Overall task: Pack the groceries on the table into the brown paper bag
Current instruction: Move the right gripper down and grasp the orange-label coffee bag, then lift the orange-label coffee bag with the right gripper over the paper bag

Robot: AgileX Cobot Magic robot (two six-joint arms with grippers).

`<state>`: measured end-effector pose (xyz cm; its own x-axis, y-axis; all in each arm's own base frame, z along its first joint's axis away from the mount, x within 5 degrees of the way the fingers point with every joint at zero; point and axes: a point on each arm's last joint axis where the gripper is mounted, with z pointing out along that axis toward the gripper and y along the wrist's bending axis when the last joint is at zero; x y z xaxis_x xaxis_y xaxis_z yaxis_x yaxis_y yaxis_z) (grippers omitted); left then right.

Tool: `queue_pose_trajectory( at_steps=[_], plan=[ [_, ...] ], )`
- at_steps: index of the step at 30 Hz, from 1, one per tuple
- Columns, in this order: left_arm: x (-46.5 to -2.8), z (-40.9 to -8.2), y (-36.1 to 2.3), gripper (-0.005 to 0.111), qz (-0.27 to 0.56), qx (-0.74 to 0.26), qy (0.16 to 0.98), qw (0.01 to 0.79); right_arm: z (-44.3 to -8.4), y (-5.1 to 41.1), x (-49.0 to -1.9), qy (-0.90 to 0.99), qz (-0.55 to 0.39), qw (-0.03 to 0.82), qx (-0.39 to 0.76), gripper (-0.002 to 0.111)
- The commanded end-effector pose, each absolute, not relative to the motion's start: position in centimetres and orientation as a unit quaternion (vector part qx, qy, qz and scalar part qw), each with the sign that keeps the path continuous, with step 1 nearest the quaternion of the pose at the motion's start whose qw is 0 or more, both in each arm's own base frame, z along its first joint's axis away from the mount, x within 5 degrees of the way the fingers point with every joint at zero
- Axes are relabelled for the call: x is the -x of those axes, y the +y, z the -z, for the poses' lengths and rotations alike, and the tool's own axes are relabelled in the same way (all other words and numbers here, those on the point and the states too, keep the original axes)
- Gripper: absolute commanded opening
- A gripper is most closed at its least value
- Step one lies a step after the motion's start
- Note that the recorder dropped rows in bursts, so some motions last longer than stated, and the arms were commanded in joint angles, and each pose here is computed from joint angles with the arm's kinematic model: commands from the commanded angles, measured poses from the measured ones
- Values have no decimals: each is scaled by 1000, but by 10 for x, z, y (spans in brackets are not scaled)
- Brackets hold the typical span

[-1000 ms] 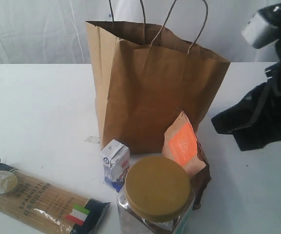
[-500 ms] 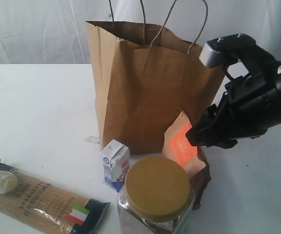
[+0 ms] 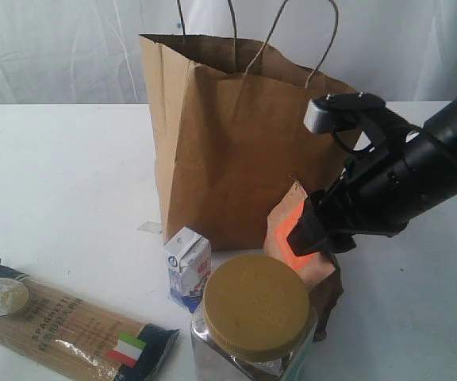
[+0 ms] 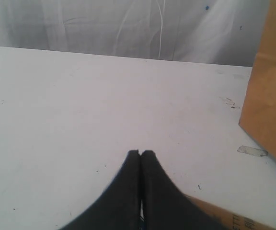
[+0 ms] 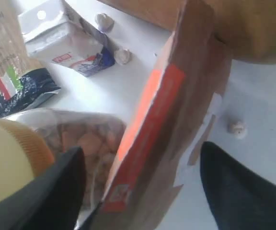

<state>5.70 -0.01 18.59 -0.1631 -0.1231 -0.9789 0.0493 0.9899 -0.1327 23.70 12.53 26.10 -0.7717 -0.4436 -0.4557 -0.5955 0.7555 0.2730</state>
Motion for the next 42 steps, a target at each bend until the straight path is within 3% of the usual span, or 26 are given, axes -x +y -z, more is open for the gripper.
queue_pose_trajectory(
  at_steps=[1, 6, 13, 16, 18, 19, 21, 25, 33, 42],
  plan=[
    [-57, -185, -1, 0, 71, 24, 756, 650, -245, 129, -247, 928, -202, 164, 266, 63],
    [-57, -185, -1, 0, 71, 24, 756, 650, -227, 131, -254, 935, -199, 135, 262, 63],
    [-57, -185, -1, 0, 71, 24, 756, 650, -217, 132, -259, 938, -194, 127, 258, 50],
    [-57, -185, -1, 0, 71, 24, 756, 650, -216, 132, -260, 938, -193, 131, 257, 36],
    [-57, -185, -1, 0, 71, 24, 756, 650, -219, 132, -261, 937, -192, 141, 256, 23],
    [-57, -185, -1, 0, 71, 24, 756, 650, -223, 132, -261, 935, -191, 154, 255, 10],
    [-57, -185, -1, 0, 71, 24, 756, 650, -235, 130, -259, 930, -190, 186, 254, 0],
    [-57, -185, -1, 0, 71, 24, 756, 650, -276, 123, -243, 909, -189, 264, 263, 0],
    [-57, -185, -1, 0, 71, 24, 756, 650, -335, 111, -191, 872, -242, 331, 268, 0],
    [-57, -185, -1, 0, 71, 24, 756, 650, -425, 96, -132, 753, -292, 515, 286, 0]
  ],
)
